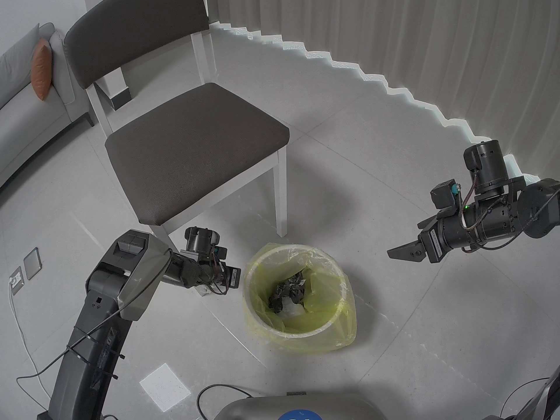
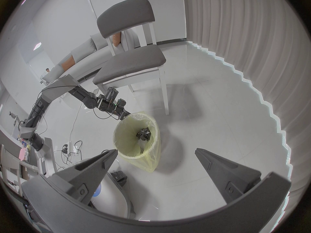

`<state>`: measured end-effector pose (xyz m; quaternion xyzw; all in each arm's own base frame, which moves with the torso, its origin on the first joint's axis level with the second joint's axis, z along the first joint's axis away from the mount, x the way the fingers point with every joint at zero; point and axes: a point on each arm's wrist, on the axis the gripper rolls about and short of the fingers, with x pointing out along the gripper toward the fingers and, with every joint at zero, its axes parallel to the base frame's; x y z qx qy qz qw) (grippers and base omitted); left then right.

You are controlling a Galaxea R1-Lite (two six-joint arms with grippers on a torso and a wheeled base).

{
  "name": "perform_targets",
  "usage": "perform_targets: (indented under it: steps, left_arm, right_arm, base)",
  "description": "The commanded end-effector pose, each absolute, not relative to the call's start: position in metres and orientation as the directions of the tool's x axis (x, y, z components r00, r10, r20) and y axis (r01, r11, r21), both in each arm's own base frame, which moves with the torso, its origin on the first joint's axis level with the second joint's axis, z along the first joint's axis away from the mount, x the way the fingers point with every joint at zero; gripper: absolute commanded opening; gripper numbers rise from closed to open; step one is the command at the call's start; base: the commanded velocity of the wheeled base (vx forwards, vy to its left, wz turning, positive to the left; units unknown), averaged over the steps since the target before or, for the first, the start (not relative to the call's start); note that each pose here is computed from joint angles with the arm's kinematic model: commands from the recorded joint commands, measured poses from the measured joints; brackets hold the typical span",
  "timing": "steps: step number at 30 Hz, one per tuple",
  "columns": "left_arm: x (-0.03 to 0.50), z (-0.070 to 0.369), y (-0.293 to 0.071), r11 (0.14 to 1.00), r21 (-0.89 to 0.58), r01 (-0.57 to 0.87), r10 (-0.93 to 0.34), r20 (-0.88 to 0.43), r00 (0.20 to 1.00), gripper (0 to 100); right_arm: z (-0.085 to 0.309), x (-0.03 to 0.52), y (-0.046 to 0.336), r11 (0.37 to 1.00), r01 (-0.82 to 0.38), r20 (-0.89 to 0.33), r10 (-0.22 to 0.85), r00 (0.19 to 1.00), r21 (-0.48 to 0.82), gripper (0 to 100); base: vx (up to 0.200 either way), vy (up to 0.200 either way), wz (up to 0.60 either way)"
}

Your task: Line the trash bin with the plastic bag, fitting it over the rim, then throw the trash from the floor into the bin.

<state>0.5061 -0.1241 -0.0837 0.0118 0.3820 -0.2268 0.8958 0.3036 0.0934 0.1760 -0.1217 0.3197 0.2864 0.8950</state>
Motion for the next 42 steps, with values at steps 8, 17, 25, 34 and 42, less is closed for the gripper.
perform_targets:
  steps: [8,17,25,34,42]
  left_arm:
    - [0.504,-0.072,-0.121,0.897,-0.170,0.408,-0.406,-0.681,0.610,0]
    - [0.492,-0.050,-0.115,0.894,-0.242,0.377,-0.442,-0.618,0.650,100]
    - [0.485,-0.053,-0.099,0.903,-0.286,0.322,-0.431,-0.589,0.684,100]
    - [0.489,-0.048,-0.111,0.884,-0.386,0.263,-0.447,-0.535,0.717,100]
    - [0.483,-0.039,-0.155,0.845,-0.492,0.211,-0.470,-0.495,0.731,100]
  right_arm:
    - [0.172,0.306,0.093,0.804,-0.593,-0.650,0.432,0.625,-0.036,100]
    - [0.174,0.303,0.094,0.801,-0.597,-0.650,0.435,0.623,-0.036,100]
    - [0.177,0.301,0.094,0.800,-0.599,-0.651,0.435,0.622,-0.037,100]
    - [0.182,0.297,0.094,0.799,-0.601,-0.648,0.437,0.624,-0.039,100]
    - [0.182,0.296,0.096,0.793,-0.607,-0.649,0.441,0.619,-0.040,100]
  base:
    - [0.000,0.000,0.00]
    - [0.000,0.000,0.00]
    - [0.000,0.000,0.00]
    - [0.000,0.000,0.00]
    - [0.000,0.000,0.00]
